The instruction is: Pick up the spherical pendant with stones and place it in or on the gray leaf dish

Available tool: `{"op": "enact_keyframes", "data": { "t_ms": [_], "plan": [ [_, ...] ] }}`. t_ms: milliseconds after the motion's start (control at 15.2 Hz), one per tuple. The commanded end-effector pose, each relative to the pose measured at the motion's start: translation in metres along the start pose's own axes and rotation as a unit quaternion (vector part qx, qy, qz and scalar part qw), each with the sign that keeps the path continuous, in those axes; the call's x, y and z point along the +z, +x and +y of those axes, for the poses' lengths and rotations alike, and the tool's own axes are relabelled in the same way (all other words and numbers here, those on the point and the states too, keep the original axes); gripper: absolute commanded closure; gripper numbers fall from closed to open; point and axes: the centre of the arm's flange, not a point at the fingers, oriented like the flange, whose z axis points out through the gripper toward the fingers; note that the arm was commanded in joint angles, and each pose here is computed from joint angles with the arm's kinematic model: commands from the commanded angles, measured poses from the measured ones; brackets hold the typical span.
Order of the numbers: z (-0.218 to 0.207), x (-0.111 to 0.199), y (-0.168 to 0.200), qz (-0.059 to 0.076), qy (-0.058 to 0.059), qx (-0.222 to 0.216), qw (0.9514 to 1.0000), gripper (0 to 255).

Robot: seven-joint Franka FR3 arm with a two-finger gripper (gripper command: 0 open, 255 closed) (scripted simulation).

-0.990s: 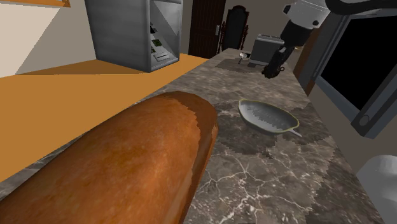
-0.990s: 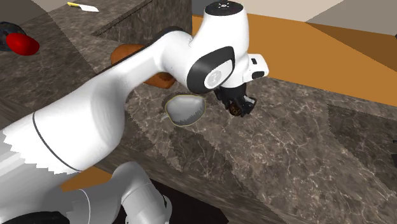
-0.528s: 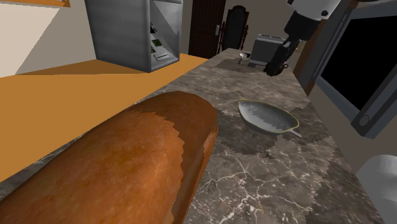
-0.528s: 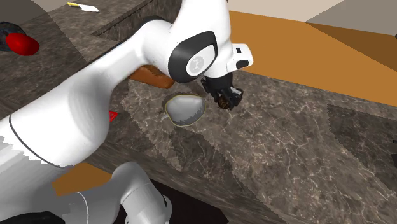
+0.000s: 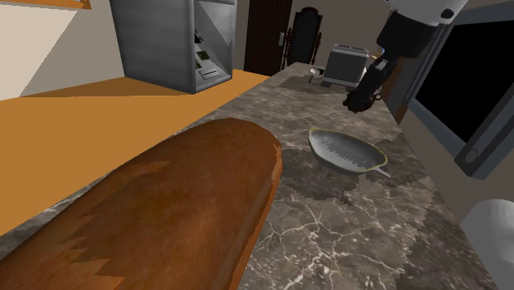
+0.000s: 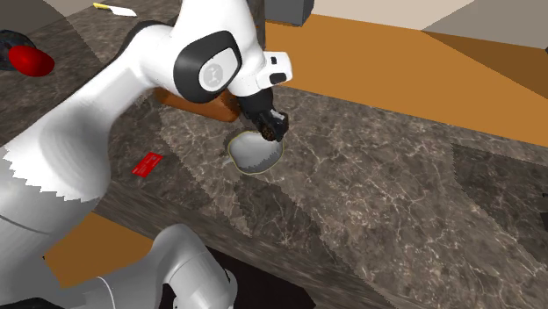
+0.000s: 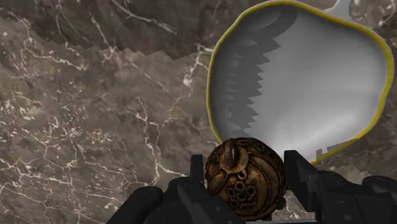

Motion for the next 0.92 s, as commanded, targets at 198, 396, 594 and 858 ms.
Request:
{"op": "enact_keyframes", "data": {
  "t_ms": [198,396,594,858],
  "plan": [
    [-0.050,-0.005,-0.017,0.000,0.000,0.001,1.0000,255],
    [-0.052,0.011,-0.020,0.000,0.000,0.001,1.0000,255],
    [-0.054,0.026,-0.024,0.000,0.000,0.001,1.0000,255],
    [-0.057,0.046,-0.028,0.000,0.000,0.001,1.0000,255]
  ]
}}
